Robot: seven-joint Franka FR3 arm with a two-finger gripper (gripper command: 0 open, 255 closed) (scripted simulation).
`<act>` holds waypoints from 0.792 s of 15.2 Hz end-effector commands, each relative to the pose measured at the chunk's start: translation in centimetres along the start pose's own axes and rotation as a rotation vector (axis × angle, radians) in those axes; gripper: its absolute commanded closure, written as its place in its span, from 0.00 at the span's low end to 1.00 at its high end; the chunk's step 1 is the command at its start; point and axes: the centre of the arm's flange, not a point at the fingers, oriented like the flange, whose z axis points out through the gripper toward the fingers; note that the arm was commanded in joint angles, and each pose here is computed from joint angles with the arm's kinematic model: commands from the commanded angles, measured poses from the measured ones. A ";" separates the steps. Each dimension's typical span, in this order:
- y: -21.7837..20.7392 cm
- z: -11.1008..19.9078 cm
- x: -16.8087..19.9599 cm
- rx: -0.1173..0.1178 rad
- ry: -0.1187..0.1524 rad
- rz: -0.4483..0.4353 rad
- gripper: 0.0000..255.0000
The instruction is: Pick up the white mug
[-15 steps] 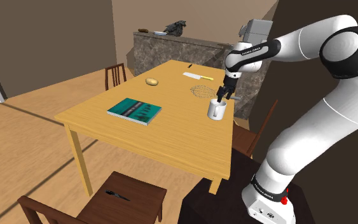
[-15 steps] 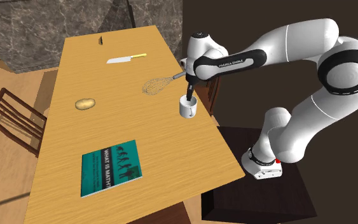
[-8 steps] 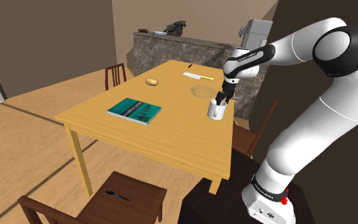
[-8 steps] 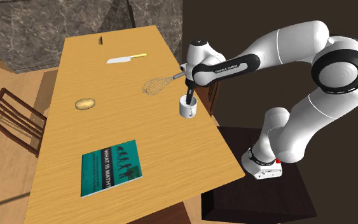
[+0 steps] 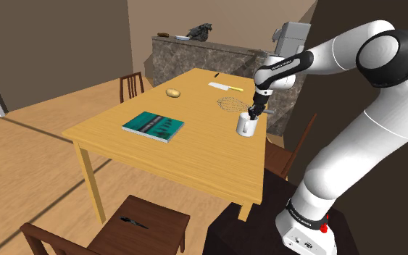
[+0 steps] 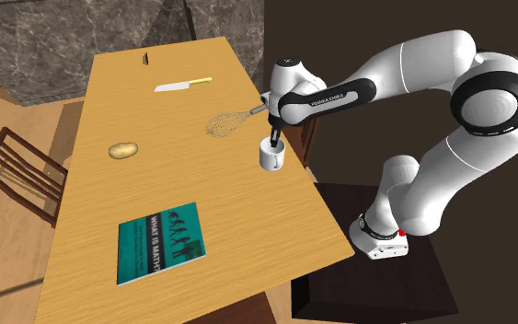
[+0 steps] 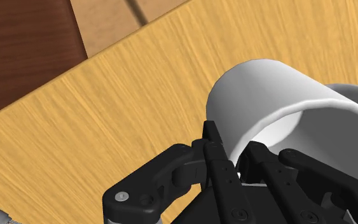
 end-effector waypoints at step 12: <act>-0.1 -5.2 0.3 0.000 0.000 0.000 1.00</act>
